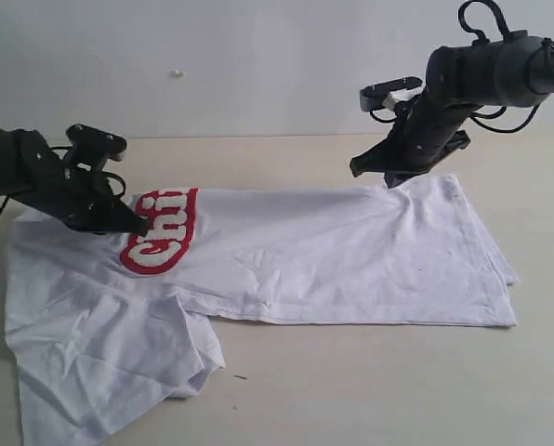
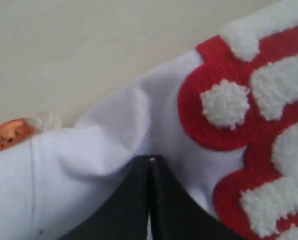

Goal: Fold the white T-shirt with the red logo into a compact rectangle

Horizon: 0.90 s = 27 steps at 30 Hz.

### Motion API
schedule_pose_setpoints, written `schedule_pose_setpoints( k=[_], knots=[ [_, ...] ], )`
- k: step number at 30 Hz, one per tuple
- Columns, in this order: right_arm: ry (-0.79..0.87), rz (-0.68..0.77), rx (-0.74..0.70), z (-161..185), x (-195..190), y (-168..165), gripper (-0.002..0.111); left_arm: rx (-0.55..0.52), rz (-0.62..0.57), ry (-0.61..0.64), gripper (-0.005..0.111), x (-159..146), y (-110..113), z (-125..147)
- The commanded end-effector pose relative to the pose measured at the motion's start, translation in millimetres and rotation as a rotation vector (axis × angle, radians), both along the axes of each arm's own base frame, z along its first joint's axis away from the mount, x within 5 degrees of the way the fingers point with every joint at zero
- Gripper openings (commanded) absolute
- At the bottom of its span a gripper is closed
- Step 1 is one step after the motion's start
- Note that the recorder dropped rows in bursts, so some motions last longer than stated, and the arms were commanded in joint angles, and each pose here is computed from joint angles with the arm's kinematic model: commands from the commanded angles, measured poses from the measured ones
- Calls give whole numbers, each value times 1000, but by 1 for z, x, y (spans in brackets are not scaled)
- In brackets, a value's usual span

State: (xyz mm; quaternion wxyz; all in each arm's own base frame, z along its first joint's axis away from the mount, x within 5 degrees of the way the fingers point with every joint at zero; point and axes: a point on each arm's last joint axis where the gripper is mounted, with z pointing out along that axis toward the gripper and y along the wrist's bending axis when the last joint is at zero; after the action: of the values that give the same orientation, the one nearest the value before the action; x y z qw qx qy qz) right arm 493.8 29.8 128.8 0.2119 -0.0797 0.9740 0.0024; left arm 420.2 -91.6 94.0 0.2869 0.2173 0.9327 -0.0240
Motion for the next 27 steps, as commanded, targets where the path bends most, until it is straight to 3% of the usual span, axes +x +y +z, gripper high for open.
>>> schedule_pose_setpoints(
  k=[1, 5, 9, 16, 27],
  knots=[
    [14, -30, -55, -13, 1, -13, 0, -34, 96, 41, 0, 4, 24, -2],
    [47, -49, -91, -29, 1, -30, 0, -53, 116, 108, 0, -2, 39, 12],
    [-27, -58, -59, 16, -1, -28, 0, -86, 104, -1, 0, -11, 38, 73],
    [-180, -46, 54, 85, -29, -19, 0, -93, 70, -71, 0, -53, 39, 123],
    [-194, -64, 78, 111, -88, -19, 0, -141, -122, -16, 0, -129, 17, 149]
  ],
)
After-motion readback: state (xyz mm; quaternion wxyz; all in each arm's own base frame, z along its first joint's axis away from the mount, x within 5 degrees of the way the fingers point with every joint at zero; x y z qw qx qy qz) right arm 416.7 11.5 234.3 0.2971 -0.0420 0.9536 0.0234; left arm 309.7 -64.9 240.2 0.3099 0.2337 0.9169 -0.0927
